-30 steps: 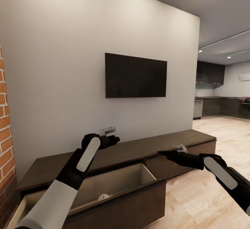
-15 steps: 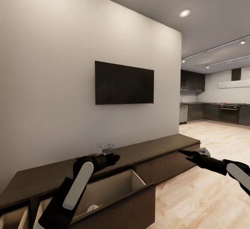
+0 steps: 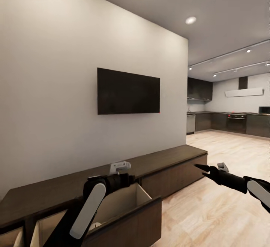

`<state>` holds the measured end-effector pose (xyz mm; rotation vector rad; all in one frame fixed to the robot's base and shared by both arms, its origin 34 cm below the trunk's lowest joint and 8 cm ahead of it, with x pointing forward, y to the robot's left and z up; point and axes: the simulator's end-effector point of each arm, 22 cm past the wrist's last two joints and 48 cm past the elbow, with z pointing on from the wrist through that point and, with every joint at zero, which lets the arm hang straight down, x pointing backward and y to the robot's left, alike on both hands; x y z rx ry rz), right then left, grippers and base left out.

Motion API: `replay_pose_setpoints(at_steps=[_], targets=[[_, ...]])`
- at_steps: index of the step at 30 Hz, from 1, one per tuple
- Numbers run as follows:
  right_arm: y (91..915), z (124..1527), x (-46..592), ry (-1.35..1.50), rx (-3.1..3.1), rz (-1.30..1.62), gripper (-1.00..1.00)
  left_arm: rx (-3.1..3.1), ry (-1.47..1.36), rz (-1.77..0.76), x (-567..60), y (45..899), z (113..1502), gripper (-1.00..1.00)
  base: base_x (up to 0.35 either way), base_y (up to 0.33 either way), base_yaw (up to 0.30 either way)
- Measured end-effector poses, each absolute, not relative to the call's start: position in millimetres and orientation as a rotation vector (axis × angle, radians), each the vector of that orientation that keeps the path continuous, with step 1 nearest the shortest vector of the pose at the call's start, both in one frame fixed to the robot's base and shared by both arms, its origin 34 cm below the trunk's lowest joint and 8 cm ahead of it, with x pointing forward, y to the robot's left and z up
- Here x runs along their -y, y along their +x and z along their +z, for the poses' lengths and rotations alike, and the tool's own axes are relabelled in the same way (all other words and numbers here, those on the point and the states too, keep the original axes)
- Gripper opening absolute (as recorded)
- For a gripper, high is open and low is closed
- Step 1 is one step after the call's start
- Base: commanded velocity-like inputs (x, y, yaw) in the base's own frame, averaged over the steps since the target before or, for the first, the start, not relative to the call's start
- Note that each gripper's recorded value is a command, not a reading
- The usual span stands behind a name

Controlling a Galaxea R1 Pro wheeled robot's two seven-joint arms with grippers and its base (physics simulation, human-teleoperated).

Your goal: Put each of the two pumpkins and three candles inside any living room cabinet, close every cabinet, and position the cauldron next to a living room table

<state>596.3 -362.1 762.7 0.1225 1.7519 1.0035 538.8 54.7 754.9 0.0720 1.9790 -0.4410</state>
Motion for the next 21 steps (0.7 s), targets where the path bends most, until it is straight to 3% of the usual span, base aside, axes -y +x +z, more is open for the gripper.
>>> replay_pose_setpoints(at_steps=[4, 12, 21], targets=[[596.9, 761.3, 364.6, 0.129, -1.753, 0.998, 1.0, -1.98, 0.095, -0.434, -49.0, 536.2, 753.3, 1.0, -0.326, 0.0, -0.044], [595.7, 763.1, 365.6, 0.13, -1.75, 0.996, 1.0, -1.974, 0.102, -0.433, -47.5, 534.3, 755.7, 1.0, -0.323, -0.027, -0.222], [594.5, 762.8, 370.1, 0.141, -1.748, 0.992, 1.0, -1.967, 0.104, -0.433, -46.9, 532.3, 759.1, 1.0, -0.052, -0.011, -0.252]])
